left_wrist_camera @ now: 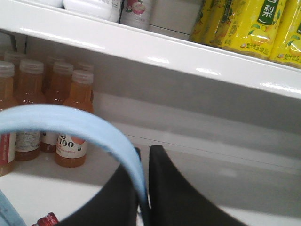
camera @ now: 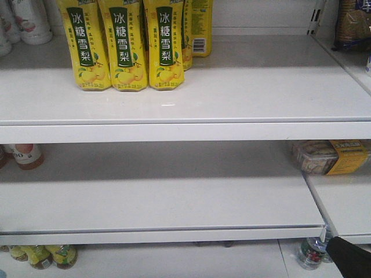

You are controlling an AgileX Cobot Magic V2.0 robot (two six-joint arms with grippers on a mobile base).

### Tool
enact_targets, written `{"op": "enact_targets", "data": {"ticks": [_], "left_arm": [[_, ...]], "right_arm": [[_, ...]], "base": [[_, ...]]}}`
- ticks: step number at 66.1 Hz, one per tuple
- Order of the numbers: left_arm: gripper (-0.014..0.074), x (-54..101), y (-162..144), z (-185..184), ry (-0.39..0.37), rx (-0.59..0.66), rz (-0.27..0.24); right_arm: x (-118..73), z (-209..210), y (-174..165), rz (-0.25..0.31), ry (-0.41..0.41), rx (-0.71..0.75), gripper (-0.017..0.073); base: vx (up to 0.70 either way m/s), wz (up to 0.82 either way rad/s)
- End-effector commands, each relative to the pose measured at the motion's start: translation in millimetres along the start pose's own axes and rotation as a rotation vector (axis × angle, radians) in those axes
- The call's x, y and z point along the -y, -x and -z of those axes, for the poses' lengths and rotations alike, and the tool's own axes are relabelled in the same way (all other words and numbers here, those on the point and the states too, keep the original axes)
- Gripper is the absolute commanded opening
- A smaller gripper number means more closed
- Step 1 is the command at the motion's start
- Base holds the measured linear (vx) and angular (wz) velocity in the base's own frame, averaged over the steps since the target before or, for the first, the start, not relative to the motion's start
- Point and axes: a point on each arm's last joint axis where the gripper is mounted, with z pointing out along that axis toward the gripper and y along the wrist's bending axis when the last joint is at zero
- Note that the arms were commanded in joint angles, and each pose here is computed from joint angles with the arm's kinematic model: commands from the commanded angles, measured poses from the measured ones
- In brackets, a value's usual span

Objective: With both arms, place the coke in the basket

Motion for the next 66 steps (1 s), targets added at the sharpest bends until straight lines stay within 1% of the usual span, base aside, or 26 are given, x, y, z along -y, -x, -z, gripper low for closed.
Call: {"op": "enact_targets", "data": {"ticks": [1,5,9,17,20,28,30,31,33,39,46,53,61,66], "left_arm": [[-0.0006,4.9,16.0,3.2,-0.045,0.172,-0.080],[-0.0006,4.9,16.0,3.2,-0.045,0.172,-0.080],[-0.0006,4.9,16.0,3.2,-0.045,0.172,-0.080],[-0.0006,4.9,16.0,3.2,-0.045,0.172,-0.080],[-0.0006,4.9,16.0,3.2,-0.045,0.172,-0.080],[-0.0006,4.9,16.0,3.2,-0.045,0.172,-0.080],[-0.0006,4.9,16.0,3.2,-0.045,0.172,-0.080],[-0.0006,4.9,16.0,3.2,-0.045,0.172,-0.080],[-0.0006,4.9,16.0,3.2,-0.045,0.172,-0.080],[-0.0006,4.9,16.0,3.2,-0.045,0.172,-0.080],[-0.0006,4.9,16.0,3.2,-0.045,0.172,-0.080],[-0.0006,4.9,16.0,3.2,-0.045,0.172,-0.080],[-0.0006,4.9,16.0,3.2,-0.045,0.172,-0.080],[-0.0006,4.9,16.0,3.2,-0.045,0.172,-0.080]], "right_arm": [[1.4,1.5,15.7,-0.008,-0.034,0.094,-0.0002],[5.3,1.8,16.4,-0.047,-0.078,0.104,-0.0002],[10.7,2.5,17.4,-0.077,-0.141,0.119,-0.0002],[14.7,8.2,19.5,-0.044,-0.198,0.168,-0.0002],[16.6,10.5,17.8,-0.046,-0.222,0.192,-0.0002],[22.0,12.8,-2.6,-0.067,-0.257,0.240,-0.0002],[23.5,12.5,-9.4,-0.081,-0.262,0.248,-0.0002],[23.8,13.1,-10.3,-0.089,-0.263,0.263,-0.0002],[24.5,14.5,-12.7,-0.104,-0.279,0.237,-0.0002],[25.7,19.1,-13.7,-0.114,-0.312,0.267,-0.0002],[26.3,26.0,-11.7,-0.092,-0.356,0.340,-0.0002],[27.9,27.2,-9.0,-0.081,-0.392,0.370,-0.0002],[28.6,27.8,-8.4,-0.079,-0.408,0.380,-0.0002],[28.5,27.9,-8.0,-0.066,-0.410,0.382,-0.0002]], "base": [[0.00,0.00],[0.00,0.00],[0.00,0.00],[0.00,0.00],[0.00,0.00],[0.00,0.00],[0.00,0.00],[0.00,0.00],[0.00,0.00],[0.00,0.00],[0.00,0.00],[0.00,0.00],[0.00,0.00],[0.00,0.00]]}}
